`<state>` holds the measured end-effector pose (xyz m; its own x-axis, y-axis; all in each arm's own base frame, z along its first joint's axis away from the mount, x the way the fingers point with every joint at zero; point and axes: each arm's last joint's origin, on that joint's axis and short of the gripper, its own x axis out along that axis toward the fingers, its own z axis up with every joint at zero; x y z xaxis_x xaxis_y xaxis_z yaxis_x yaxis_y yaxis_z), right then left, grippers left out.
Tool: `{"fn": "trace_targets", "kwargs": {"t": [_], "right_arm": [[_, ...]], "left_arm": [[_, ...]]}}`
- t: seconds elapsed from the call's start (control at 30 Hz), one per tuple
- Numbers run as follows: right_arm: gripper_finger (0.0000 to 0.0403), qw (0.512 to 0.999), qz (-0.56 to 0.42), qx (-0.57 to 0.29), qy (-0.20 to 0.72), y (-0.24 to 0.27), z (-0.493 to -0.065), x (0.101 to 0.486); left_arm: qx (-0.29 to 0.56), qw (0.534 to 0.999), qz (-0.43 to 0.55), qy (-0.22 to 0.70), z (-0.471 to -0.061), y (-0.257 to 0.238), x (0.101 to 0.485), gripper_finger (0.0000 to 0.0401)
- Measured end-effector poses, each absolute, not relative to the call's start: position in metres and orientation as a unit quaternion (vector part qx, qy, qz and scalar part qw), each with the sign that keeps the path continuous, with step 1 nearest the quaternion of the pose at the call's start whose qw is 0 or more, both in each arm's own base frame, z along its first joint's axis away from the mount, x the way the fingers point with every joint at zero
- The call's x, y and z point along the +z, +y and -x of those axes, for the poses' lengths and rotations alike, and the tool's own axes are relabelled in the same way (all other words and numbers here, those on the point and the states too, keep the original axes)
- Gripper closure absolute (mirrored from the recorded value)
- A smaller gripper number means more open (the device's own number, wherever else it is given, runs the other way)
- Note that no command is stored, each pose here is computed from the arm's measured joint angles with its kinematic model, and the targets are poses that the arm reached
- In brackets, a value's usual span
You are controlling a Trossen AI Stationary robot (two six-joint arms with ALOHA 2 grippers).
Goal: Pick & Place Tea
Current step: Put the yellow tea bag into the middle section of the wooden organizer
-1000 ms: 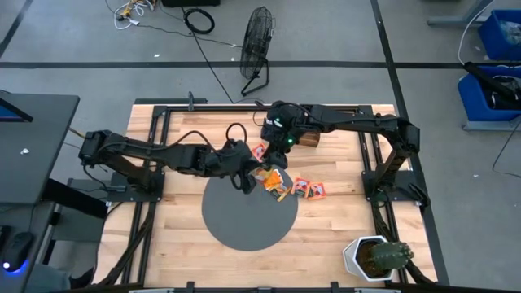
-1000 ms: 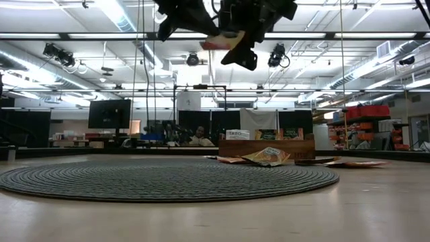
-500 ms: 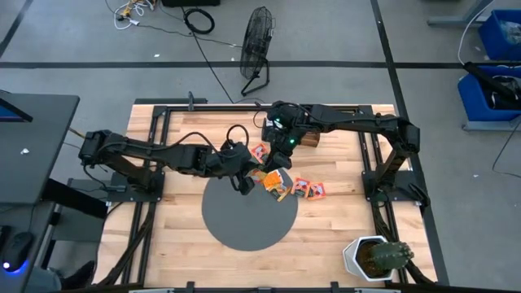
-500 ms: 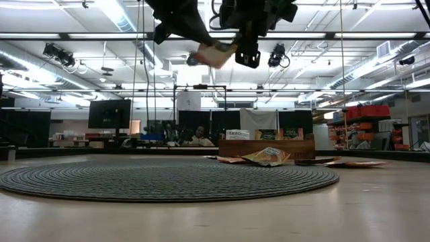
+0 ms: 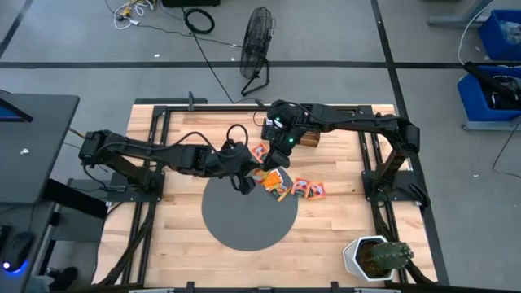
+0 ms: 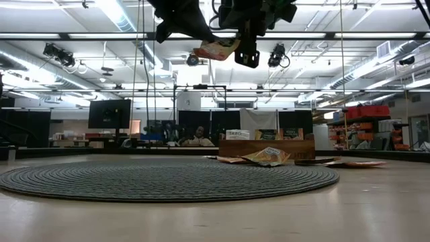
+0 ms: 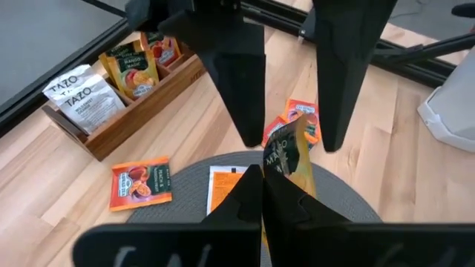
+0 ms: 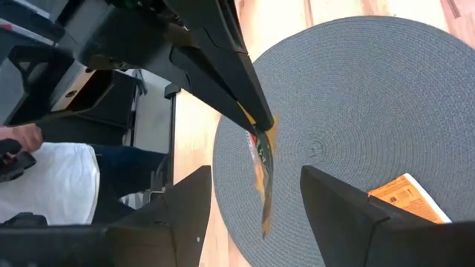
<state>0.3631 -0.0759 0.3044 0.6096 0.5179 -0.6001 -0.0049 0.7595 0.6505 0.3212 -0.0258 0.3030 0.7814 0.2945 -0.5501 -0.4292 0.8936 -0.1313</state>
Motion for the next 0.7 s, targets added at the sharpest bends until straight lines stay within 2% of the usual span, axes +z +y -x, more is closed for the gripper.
{"fn": "trace_targets", "kwargs": {"t": [0.17, 0.3, 0.5, 0.7], "right_arm": [[0.0191, 0.843, -0.309, 0.152, 0.414, -0.0761, -0.3632, 0.3043], [0.0215, 0.844, -0.304, 0.154, 0.413, -0.0761, -0.3632, 0.3043], [0.0291, 0.846, -0.3, 0.156, 0.413, -0.0761, -0.3632, 0.3043], [0.0386, 0.849, -0.284, 0.177, 0.408, -0.0738, -0.3633, 0.3046]], "left_arm": [[0.196, 0.936, 0.125, 0.265, -0.3215, -0.0256, 0.3035, 0.04], [0.2, 0.936, 0.124, 0.263, -0.3214, -0.0254, 0.3036, 0.04], [0.203, 0.936, 0.121, 0.262, -0.3214, -0.0251, 0.3036, 0.04], [0.202, 0.938, 0.125, 0.251, -0.3227, -0.0253, 0.3054, 0.04]]}}
